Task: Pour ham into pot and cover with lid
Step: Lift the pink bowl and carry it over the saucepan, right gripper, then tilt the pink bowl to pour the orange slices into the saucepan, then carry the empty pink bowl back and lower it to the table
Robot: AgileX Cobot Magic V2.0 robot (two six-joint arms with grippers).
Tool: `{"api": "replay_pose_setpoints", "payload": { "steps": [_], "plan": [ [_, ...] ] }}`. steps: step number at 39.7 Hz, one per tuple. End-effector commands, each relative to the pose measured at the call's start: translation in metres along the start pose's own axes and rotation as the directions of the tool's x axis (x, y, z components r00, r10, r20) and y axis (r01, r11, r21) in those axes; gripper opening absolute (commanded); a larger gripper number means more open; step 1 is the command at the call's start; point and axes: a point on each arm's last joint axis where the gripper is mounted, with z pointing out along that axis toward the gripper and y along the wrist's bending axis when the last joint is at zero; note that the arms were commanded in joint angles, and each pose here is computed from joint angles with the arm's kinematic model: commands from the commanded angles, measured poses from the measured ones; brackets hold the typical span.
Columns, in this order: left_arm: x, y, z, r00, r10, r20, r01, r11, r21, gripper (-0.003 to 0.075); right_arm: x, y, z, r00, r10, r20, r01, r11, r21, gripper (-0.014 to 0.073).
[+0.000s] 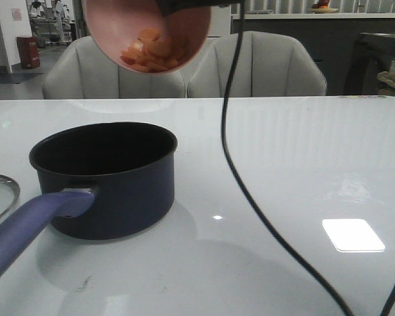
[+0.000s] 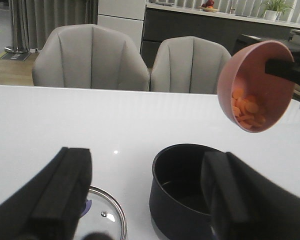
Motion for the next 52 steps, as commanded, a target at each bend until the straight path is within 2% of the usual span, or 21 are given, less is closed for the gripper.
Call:
{"api": "replay_pose_setpoints", "payload": {
  "steps": [1,7,15,20,27,32,36,40,45,49,52],
  "plan": [
    [-0.016,-0.003,-0.002,0.995,-0.003,0.097,0.001,1.0,0.023,0.0502,-0.037,-0.006,-0.002,0.961,-0.113,0.252,0.084,0.989,0.125,0.0135],
    [-0.016,-0.003,-0.002,0.995,-0.003,0.097,0.001,1.0,0.023,0.0502,-0.033,0.018,0.006,0.904,-0.24,0.353,0.178,0.964,0.199,0.0135],
    [-0.016,-0.003,-0.002,0.995,-0.003,0.097,0.001,1.0,0.023,0.0502,-0.025,0.039,0.009,0.808,-0.36,0.466,0.215,0.917,0.336,0.0135],
    [-0.016,-0.003,-0.002,0.995,-0.003,0.097,0.001,1.0,0.023,0.0502,-0.018,0.045,0.011,0.787,-0.373,0.491,0.209,0.911,0.356,0.0135],
    [-0.016,-0.003,-0.002,0.995,-0.003,0.097,0.001,1.0,0.023,0.0502,-0.006,0.051,0.017,0.8,-0.371,0.471,0.225,0.914,0.337,0.0135],
    [-0.016,-0.003,-0.002,0.995,-0.003,0.097,0.001,1.0,0.023,0.0502,0.003,0.05,0.022,0.866,-0.25,0.434,0.133,0.95,0.281,0.0135],
    [-0.016,-0.003,-0.002,0.995,-0.003,0.097,0.001,1.0,0.023,0.0502,0.01,0.047,0.026,0.927,-0.064,0.369,-0.016,0.977,0.211,0.0135],
    [-0.016,-0.003,-0.002,0.995,-0.003,0.097,0.001,1.0,0.023,0.0502,0.012,0.043,0.026,0.959,0.087,0.27,-0.138,0.975,0.174,0.0135],
    [-0.016,-0.003,-0.002,0.995,-0.003,0.097,0.001,1.0,0.023,0.0502,0.007,0.035,0.021,0.964,0.236,0.121,-0.253,0.956,0.15,0.0135],
    [-0.016,-0.003,-0.002,0.995,-0.003,0.097,0.001,1.0,0.023,0.0502,-0.002,0.026,0.013,0.931,0.364,-0.001,-0.361,0.924,0.128,0.0135],
    [-0.016,-0.003,-0.002,0.995,-0.003,0.097,0.001,1.0,0.023,0.0502,-0.01,0.019,0.005,0.907,0.412,-0.083,-0.405,0.91,0.087,0.0135]
  ]
}}
